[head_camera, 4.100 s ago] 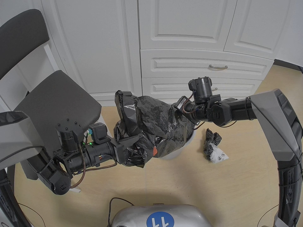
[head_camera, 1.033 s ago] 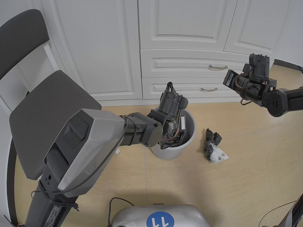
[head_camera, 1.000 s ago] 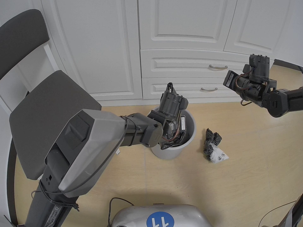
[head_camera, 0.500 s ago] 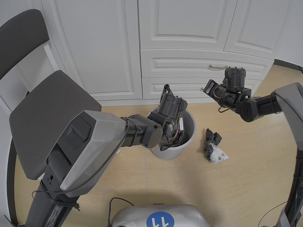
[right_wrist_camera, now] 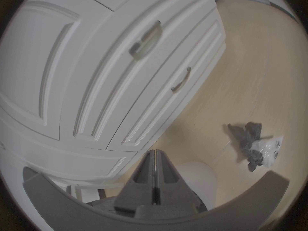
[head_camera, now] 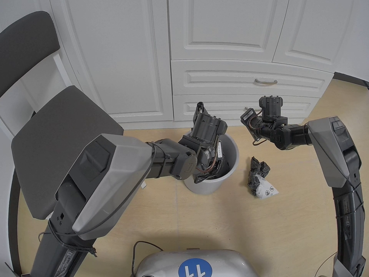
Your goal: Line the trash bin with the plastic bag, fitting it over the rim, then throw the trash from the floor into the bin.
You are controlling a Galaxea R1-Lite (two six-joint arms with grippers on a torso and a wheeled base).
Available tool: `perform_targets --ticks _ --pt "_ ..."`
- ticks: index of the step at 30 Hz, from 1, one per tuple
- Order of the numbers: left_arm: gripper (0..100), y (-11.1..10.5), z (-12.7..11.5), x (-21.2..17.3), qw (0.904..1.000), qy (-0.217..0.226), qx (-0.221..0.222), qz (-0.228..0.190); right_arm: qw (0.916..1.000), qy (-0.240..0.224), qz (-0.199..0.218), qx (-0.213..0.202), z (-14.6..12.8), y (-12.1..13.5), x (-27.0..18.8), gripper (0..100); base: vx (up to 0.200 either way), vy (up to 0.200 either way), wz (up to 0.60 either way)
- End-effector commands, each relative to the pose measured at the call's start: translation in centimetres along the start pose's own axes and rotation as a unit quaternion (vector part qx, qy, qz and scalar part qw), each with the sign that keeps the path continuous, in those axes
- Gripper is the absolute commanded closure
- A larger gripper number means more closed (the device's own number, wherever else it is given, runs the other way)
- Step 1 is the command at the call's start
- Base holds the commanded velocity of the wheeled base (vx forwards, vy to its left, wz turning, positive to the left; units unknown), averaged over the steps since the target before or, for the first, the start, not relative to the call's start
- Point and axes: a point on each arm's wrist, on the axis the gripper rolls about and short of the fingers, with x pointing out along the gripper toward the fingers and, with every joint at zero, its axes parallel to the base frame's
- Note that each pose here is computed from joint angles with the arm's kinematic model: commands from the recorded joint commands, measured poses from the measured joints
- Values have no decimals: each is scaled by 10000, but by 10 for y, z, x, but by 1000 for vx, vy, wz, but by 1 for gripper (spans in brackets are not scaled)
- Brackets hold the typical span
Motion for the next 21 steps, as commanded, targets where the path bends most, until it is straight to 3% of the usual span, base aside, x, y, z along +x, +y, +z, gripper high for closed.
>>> perform_targets --ticks 1,10,21 --pt "100 -1 1 -1 10000 -23 -10 -15 9988 326 -153 334 -17 -36 26 100 0 0 0" --pt "100 -1 2 -2 10000 -27 -10 -8 9978 584 -165 254 -42 -43 37 100 0 0 0" --pt "100 -1 9 -6 9999 -85 -147 -16 9935 949 -501 -387 -51 -54 22 100 0 0 0"
